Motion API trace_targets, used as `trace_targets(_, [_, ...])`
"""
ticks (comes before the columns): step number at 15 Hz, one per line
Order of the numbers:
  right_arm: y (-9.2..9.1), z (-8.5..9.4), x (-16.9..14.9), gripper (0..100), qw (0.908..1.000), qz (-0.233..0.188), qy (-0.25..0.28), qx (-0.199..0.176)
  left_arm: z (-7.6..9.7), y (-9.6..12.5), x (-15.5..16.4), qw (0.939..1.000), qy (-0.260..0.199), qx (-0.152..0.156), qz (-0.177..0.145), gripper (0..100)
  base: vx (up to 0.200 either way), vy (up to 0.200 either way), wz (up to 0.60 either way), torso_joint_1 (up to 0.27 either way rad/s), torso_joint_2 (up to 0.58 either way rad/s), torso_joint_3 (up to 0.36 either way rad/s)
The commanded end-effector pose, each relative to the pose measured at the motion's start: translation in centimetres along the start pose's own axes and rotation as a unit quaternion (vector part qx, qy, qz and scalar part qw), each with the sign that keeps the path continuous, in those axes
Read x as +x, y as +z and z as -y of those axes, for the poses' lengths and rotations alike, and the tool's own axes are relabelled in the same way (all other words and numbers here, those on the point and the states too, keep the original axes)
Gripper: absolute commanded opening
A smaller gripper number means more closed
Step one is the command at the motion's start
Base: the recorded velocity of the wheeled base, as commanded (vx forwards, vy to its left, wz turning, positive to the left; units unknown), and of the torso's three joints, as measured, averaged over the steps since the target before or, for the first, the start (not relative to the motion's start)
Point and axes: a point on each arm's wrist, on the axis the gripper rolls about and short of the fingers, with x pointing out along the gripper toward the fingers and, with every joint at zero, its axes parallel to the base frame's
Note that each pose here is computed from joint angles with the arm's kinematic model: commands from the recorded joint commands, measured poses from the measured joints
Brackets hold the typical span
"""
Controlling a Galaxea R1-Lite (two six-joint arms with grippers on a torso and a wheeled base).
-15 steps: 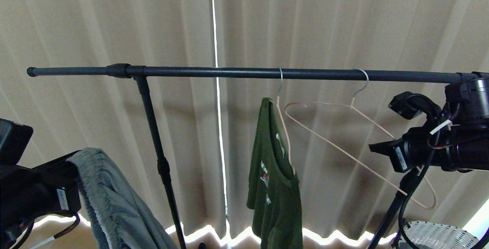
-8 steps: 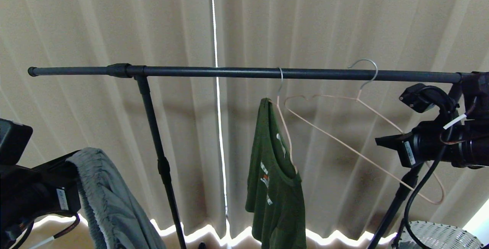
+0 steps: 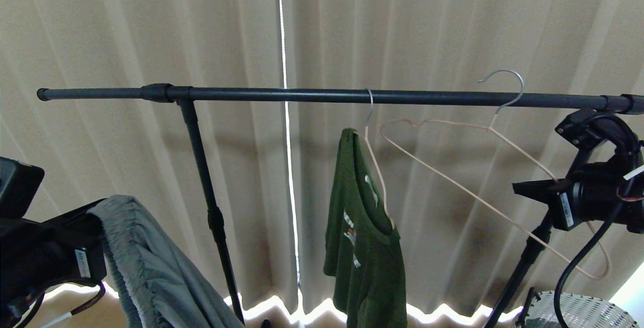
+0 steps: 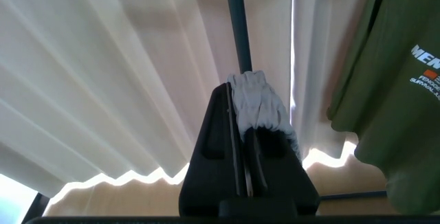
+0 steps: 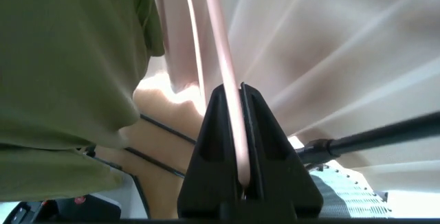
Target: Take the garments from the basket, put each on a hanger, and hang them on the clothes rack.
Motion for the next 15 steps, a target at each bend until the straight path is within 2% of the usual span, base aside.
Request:
trace_targets(1, [-0.5,-0.2,-1.4,0,0.9999,0.012,-0.002,-0.003,0.0,-0.1,0.0,1.0,0.0,0.001,-0.002,0,0.0,0.0,0.0,0.0,0.0,0.0])
trace_targets(3, [-1.1,-0.4,-2.1,0,0.9999,0.015,-0.002,-0.004,0.0,-0.1,0.0,1.0,0.0,0.001,-0.002,0,0.0,0.0,0.0,0.0,0.0,0.0])
trace_targets(15, [-1.4,-0.6,-2.8,0,0.9998,0.02,-0.005,-0.006,0.0,-0.1,0.0,1.0,0.001,0.002,-0.002,0,-0.2,0.0,0.0,0.003,0.0,0.005])
